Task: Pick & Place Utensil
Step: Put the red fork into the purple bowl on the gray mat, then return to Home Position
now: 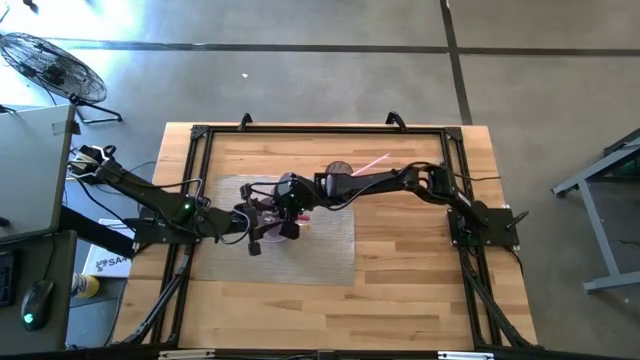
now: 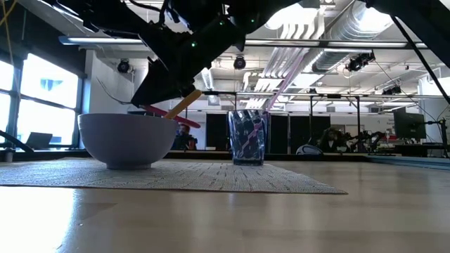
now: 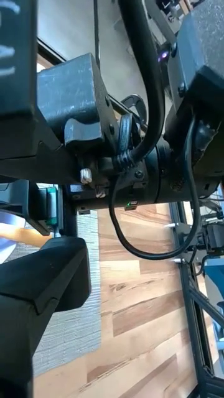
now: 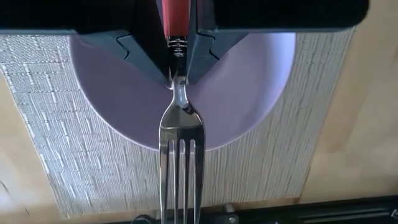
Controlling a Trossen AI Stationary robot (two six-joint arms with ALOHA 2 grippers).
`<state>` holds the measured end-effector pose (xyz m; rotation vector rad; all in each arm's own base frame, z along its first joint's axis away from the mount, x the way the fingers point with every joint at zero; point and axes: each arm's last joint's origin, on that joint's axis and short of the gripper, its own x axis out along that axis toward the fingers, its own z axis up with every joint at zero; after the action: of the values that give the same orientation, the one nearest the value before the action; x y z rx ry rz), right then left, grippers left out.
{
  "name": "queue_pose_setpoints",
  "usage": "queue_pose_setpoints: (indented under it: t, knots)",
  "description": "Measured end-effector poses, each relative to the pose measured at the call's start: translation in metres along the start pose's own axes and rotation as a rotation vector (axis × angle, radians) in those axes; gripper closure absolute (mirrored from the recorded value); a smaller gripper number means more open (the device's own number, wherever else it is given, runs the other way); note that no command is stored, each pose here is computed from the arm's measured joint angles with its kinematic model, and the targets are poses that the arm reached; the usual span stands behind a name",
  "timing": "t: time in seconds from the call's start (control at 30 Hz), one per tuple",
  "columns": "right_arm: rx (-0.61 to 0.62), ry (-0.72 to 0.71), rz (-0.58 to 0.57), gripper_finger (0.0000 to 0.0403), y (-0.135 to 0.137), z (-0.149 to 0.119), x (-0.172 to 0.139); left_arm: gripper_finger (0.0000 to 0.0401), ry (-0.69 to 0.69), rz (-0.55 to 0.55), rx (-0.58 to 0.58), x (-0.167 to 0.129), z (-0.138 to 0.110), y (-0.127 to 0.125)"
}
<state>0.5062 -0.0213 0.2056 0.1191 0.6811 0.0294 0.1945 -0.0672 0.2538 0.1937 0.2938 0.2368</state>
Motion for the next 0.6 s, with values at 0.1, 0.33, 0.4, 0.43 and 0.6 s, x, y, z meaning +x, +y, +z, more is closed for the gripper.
queue_pose_setpoints:
  t: [0.1, 0.33, 0.4, 0.43, 0.6]
  knots:
    - [0.000, 0.002, 0.001, 0.0355, 0.0000, -0.0003, 0.0001, 0.0235, 0.001, 0.000, 0.001, 0.0000, -0.0001, 0.0000]
    - [-0.018, 0.026, -0.008, 0.0354, 0.0007, -0.0028, 0.0002, 0.0235, 0.002, -0.001, 0.002, 0.0000, -0.0002, 0.0000]
    - [-0.022, 0.025, -0.009, 0.0353, 0.0007, -0.0027, 0.0002, 0.0235, 0.002, -0.002, 0.001, 0.0000, -0.0002, -0.0001]
    - [-0.022, 0.025, -0.009, 0.0352, 0.0006, -0.0027, 0.0002, 0.0235, 0.002, -0.002, 0.002, 0.0000, -0.0002, -0.0001]
    - [-0.025, 0.023, -0.010, 0.0335, 0.0007, -0.0027, 0.0003, 0.0235, 0.002, -0.002, 0.002, 0.0000, -0.0002, -0.0001]
